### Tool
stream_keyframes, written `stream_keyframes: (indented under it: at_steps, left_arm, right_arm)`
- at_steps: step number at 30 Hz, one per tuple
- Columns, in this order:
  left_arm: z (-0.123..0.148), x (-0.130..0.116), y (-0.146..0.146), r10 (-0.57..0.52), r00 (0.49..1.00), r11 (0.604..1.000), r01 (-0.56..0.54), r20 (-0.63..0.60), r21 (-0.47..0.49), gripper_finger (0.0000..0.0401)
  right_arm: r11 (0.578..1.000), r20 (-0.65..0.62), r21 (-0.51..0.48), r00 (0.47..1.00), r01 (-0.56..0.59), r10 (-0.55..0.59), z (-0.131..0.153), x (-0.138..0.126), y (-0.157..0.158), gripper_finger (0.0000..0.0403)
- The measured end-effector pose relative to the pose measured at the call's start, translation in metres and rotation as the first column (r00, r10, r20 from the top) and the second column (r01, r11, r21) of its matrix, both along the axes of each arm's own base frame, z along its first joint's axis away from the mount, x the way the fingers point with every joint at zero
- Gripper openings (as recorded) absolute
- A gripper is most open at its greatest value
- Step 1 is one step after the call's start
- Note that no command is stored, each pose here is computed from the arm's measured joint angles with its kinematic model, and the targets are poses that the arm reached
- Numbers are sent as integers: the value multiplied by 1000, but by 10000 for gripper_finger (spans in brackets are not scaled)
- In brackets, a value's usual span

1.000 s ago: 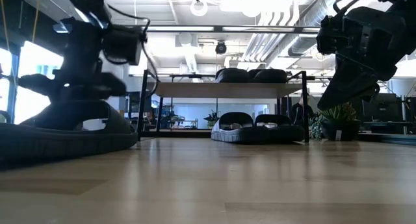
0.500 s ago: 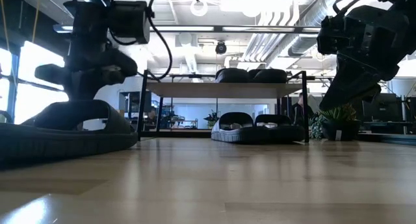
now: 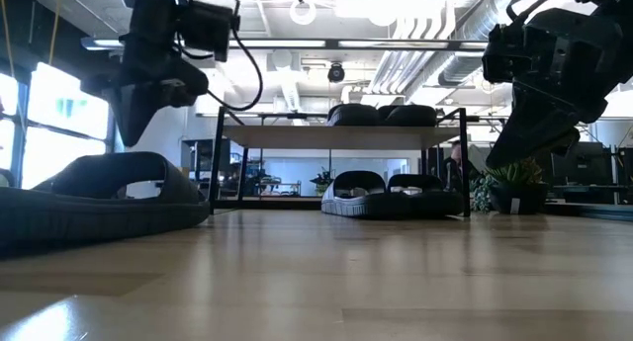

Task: Pick and place slides into the shelf
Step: Move the black slipper to the middle of the table

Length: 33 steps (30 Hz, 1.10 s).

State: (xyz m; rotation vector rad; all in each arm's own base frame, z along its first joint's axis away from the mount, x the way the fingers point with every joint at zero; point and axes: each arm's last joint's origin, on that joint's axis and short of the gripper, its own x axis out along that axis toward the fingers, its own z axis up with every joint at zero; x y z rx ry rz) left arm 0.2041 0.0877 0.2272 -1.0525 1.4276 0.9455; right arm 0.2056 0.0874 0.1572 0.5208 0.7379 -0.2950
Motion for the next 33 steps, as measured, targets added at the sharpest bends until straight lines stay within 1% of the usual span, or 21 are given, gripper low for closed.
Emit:
stream_keyframes:
  at_steps: [6,12,16,18,22,27,30,33]
  left_arm:
    - [16,-34,28,33,998,999,-32,45,-19,1]
    - [32,-67,46,88,984,996,-86,155,-22,1]
    - [35,-86,55,126,978,992,-123,164,-26,1]
    - [35,-93,58,114,979,993,-109,168,-36,1]
    - [25,-98,59,73,974,995,-56,214,-85,1]
    - [3,-107,56,50,980,992,-25,195,-126,7]
    - [-4,-112,55,51,979,987,-20,198,-158,31]
    - [-9,-115,54,43,978,986,-8,202,-169,70]
  right_arm:
    - [1000,0,1,1000,-1,1,0,0,0,0]
    - [1000,0,-1,1000,-1,1,0,0,0,0]
    - [1000,0,-2,1000,-2,2,0,0,0,0]
    - [1000,0,-2,1000,-1,1,0,0,0,0]
    - [1000,5,-11,1000,8,-8,0,0,0,0]
    - [1000,9,-18,1000,17,-17,0,0,-1,0]
    - [1000,8,-19,1000,15,-15,0,0,-1,0]
    - [1000,8,-17,1000,14,-14,0,0,-1,0]
